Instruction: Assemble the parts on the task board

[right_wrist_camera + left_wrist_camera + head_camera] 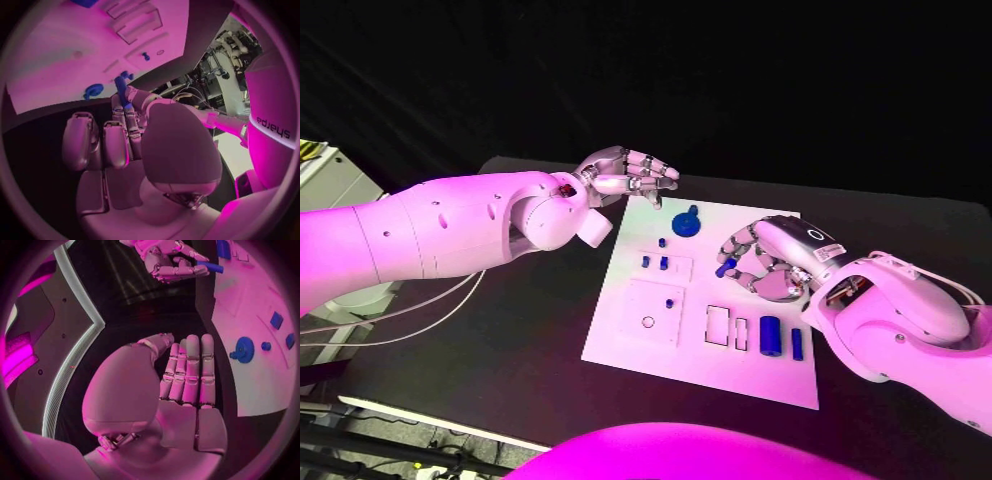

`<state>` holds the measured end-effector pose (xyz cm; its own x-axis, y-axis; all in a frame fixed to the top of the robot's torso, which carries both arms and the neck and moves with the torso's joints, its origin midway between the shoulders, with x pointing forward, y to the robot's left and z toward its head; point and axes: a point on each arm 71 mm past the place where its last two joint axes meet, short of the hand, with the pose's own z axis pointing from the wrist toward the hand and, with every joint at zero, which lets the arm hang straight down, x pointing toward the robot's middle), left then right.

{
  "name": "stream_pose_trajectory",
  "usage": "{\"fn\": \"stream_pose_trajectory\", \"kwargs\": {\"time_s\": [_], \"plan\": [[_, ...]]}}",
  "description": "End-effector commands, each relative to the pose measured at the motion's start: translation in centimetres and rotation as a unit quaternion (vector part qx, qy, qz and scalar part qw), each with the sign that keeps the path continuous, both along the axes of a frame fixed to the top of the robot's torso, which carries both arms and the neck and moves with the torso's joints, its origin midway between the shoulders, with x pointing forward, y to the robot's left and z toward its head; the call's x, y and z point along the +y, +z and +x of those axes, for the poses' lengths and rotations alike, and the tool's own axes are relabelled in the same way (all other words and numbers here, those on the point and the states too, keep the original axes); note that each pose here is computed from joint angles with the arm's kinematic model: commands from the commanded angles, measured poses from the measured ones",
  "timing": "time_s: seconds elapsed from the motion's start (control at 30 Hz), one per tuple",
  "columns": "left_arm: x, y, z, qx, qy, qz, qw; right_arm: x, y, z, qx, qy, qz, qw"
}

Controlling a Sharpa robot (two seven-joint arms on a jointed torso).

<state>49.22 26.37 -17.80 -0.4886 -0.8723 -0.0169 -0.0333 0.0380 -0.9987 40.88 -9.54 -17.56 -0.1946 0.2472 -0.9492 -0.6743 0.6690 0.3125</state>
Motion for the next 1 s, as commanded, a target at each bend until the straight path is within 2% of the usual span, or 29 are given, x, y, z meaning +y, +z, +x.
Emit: {"fn": "stream_pose_trajectory", "kwargs": {"time_s": [0.03, 0.2, 0.33, 0.5, 0.63, 0.8, 1.0], "plan": [[-0.4, 0.13, -0.03, -0.003, -0.009, -0.009, 1.0, 2.0, 0.2, -1.0, 0.002, 0.036, 0.015, 0.999], [-0.8, 0.11, 0.06, -0.005, -0.013, -0.011, 1.0, 5.2, -0.6, -2.0, 0.01, 0.075, 0.021, 0.997], [-1.1, 0.09, 0.11, -0.005, -0.016, -0.012, 1.0, 7.4, -1.9, -3.0, 0.025, 0.099, 0.028, 0.994], [-1.3, 0.08, 0.15, -0.004, -0.017, -0.013, 1.0, 8.8, -3.3, -3.9, 0.041, 0.115, 0.03, 0.992], [-1.4, 0.08, 0.14, -0.004, -0.018, -0.013, 1.0, 9.2, -4.3, -4.1, 0.049, 0.117, 0.023, 0.992], [-1.5, 0.08, 0.13, -0.004, -0.018, -0.013, 1.0, 9.0, -5.5, -3.6, 0.055, 0.111, 0.003, 0.992], [-1.4, 0.07, 0.13, -0.003, -0.018, -0.012, 1.0, 8.9, -6.1, -3.4, 0.059, 0.109, -0.008, 0.992]]}}
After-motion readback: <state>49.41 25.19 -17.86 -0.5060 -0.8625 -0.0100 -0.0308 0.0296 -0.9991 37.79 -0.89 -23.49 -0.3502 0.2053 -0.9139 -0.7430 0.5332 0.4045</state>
